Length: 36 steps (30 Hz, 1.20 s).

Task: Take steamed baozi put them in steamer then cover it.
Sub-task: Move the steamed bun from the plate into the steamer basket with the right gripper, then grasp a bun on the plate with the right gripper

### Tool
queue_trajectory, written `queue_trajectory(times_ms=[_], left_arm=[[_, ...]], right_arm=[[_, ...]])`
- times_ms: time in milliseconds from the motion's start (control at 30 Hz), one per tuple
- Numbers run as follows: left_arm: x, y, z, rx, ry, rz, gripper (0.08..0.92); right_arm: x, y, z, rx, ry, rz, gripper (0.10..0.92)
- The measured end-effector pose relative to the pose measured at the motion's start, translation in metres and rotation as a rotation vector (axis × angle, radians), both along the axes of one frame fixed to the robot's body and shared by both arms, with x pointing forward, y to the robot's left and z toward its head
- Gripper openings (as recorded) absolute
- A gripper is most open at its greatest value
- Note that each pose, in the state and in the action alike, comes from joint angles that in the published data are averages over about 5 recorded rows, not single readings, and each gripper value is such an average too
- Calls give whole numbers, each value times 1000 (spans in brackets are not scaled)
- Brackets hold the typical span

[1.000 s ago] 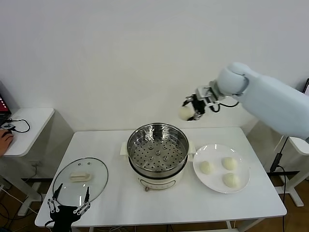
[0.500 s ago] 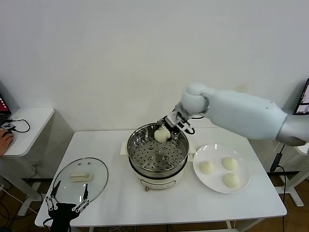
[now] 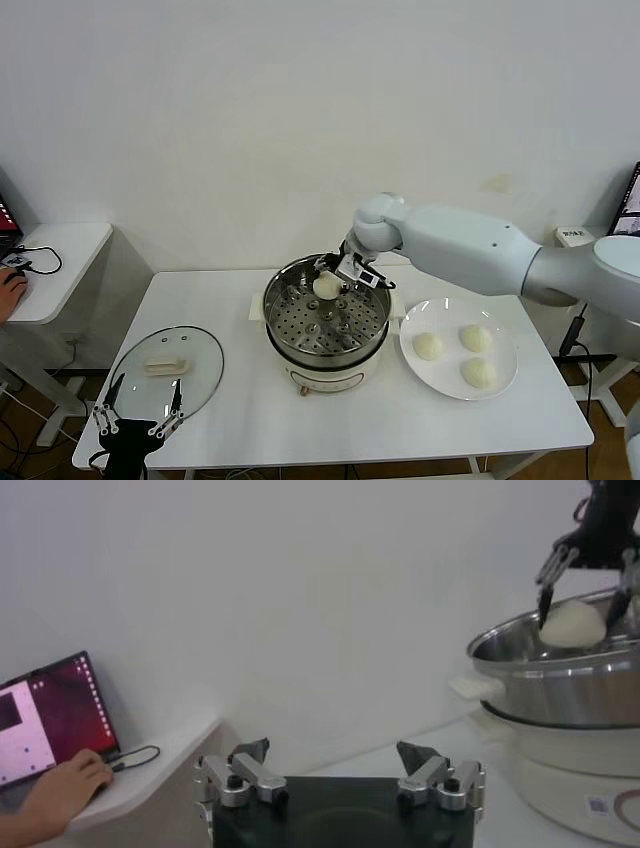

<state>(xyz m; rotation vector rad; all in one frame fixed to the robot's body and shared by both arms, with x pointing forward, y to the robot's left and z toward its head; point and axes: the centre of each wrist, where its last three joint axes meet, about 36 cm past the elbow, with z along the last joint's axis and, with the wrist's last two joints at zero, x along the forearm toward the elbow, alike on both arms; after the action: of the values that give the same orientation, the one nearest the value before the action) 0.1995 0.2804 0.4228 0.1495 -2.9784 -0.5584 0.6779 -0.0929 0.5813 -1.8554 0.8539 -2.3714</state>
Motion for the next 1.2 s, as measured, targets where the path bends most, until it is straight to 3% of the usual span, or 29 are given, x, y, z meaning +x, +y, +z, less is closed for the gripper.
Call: queue_trajectory(times_ms=[267, 567, 900, 1200], left_arm=[[0, 0, 1, 0, 0, -1, 823], [0, -1, 2, -1, -6, -4, 823], [0, -4, 7, -2, -11, -21, 823], [2, -7, 15, -2, -22, -48, 823]], right_arm=[[11, 4, -16, 6, -33, 55, 659], [16, -1, -14, 7, -44, 53, 814], [-6, -18, 56, 93, 12, -184, 823], [-41, -84, 115, 160, 64, -474, 823]])
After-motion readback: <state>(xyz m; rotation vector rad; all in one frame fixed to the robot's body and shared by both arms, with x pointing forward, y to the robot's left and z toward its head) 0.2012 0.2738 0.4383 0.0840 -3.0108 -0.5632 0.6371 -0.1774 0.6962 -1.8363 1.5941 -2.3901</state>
